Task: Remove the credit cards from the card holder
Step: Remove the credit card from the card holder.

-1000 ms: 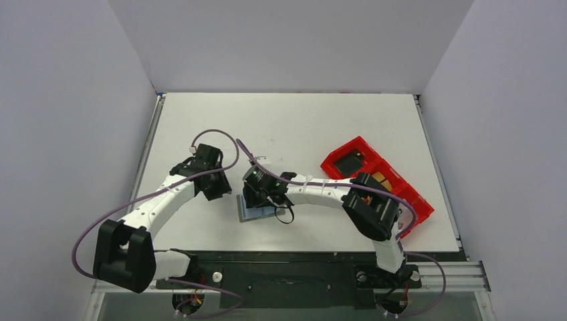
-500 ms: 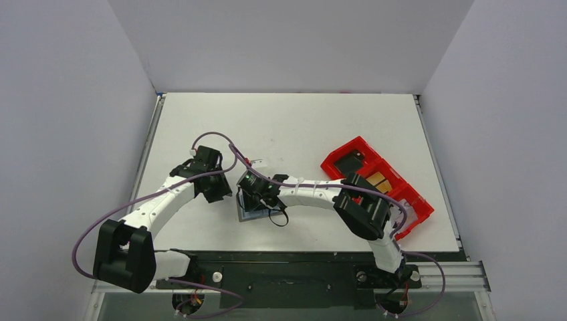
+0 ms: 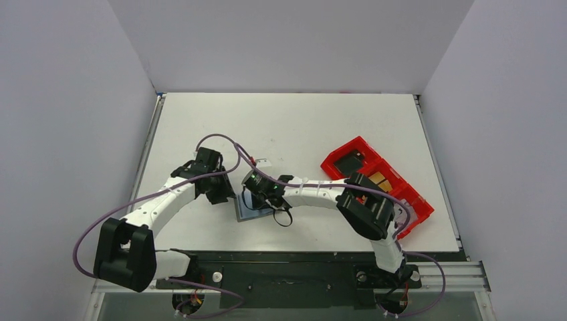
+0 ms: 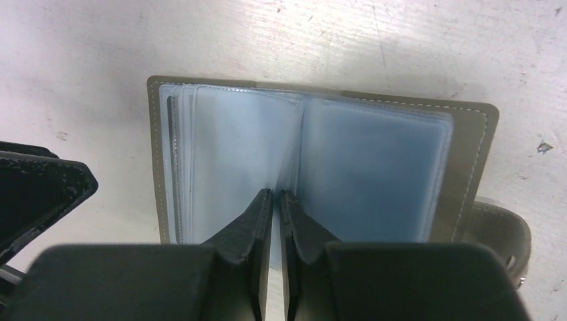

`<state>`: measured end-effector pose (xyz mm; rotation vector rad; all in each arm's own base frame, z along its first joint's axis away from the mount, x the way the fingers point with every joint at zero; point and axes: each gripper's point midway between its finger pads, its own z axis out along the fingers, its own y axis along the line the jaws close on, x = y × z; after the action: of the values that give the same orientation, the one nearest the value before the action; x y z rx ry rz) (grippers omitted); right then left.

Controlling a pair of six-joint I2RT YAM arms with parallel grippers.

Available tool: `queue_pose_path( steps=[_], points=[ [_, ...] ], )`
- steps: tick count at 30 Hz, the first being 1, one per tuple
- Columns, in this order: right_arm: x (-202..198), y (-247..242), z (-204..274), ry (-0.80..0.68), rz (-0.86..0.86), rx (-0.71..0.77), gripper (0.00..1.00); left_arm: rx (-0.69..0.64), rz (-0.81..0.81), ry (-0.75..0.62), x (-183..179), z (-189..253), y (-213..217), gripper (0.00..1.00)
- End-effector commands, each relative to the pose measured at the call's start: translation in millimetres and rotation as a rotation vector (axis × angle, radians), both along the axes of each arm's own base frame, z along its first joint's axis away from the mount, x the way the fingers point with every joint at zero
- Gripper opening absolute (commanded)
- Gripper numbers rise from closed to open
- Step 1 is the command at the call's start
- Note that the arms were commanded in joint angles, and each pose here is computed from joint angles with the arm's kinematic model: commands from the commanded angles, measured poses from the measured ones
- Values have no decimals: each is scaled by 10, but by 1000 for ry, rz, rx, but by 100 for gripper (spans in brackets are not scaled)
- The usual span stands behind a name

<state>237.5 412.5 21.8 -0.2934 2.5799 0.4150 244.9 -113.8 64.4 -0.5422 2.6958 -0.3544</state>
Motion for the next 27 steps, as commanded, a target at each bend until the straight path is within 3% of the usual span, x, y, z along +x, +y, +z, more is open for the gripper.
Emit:
queue_pose_path(
  steps=[1, 13, 27],
  points=[
    [-81, -306, -237, 67, -24, -45, 4, -61, -79, -29, 64, 18, -189, 33],
    [-121, -367, -323, 132, -42, 71, 0, -183, -195, -8, 6, -45, -624, 33],
    [-154, -329, -289, 150, -29, 109, 0, -148, -213, 44, -53, -282, -667, 30]
  ],
)
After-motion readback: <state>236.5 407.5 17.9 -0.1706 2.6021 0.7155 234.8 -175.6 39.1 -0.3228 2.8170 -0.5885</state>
